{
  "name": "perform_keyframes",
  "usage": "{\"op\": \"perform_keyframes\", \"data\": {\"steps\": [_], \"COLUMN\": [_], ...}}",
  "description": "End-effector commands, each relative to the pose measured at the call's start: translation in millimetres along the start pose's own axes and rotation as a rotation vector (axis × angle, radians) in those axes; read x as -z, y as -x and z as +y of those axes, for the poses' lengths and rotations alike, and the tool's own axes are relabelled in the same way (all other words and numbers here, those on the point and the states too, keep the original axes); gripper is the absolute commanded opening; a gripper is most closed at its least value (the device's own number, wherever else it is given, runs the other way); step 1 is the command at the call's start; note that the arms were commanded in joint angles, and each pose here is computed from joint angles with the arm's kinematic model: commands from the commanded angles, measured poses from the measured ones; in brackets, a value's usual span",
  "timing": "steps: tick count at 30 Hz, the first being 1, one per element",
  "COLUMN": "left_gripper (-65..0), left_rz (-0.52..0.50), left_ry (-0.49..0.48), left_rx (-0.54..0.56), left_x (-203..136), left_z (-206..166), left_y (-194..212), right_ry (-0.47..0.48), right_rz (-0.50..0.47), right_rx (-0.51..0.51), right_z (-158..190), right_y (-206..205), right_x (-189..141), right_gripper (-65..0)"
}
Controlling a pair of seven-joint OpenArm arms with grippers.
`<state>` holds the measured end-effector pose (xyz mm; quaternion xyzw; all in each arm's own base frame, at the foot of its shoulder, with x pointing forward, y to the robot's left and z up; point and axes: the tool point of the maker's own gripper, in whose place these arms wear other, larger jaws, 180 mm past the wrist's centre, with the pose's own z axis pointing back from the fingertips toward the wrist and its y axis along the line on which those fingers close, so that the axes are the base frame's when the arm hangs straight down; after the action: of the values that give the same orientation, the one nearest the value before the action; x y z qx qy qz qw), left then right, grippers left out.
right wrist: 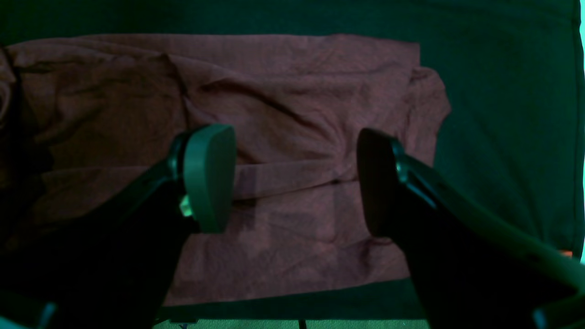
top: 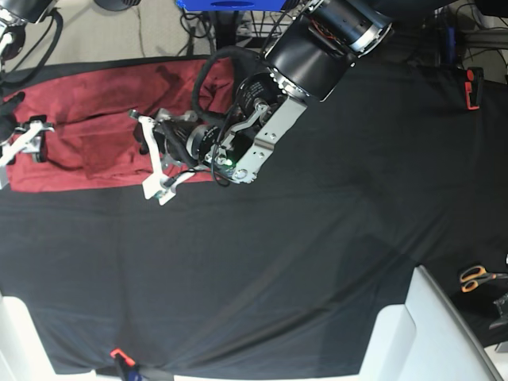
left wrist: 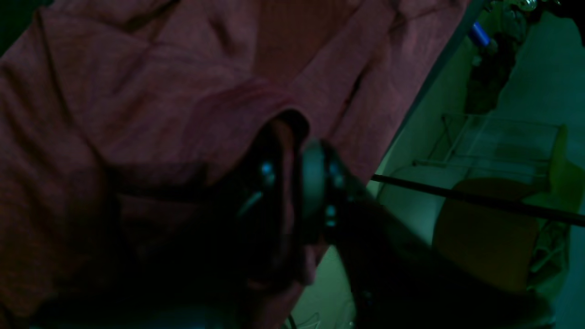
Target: Fold the T-shirt properly
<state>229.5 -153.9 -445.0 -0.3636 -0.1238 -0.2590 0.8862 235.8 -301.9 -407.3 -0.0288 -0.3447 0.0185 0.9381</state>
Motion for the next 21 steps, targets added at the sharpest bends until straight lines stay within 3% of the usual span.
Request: {"op": "perform_keyframes", "data": {"steps": [1, 4, 9, 16, 19, 21], "left_gripper": [-47.6, -41.3, -41.1, -41.3, -41.8, -48.5], "left_rz": [-0.056, -0.066, -0.084, -0.064, -0.13, -0.187], "left_ry": [0.035, 0.031, 0.068, 0.184, 0.169, 0.13], "left_rx": [0.027, 0.041, 0.038, 0.132, 0.094, 0.031], "left_x": [-3, -6, -9, -10, -25, -43], "left_z": [-14, -13, -22, -65, -51, -21], "left_y": [-23, -31, -42, -62, -89, -104], "right_ry": [0.007, 0.006, 0.006, -0.012, -0.011, -0.009], "right_rz": [-0.043, -0.043, -0.042, -0.005, -0.003, -0.007], "right_rx": [-0.012, -0.013, -0.012, 0.029, 0.022, 0.01], "right_z": [-4, -4, -4, -4, -5, -7], "right_y": [-13, -14, -13, 1, 0, -3], "right_x": [-3, -3, -2, 8, 8, 7], "right_gripper": [-26.9, -26.9, -26.9, -26.9, -26.9, -27.0]}}
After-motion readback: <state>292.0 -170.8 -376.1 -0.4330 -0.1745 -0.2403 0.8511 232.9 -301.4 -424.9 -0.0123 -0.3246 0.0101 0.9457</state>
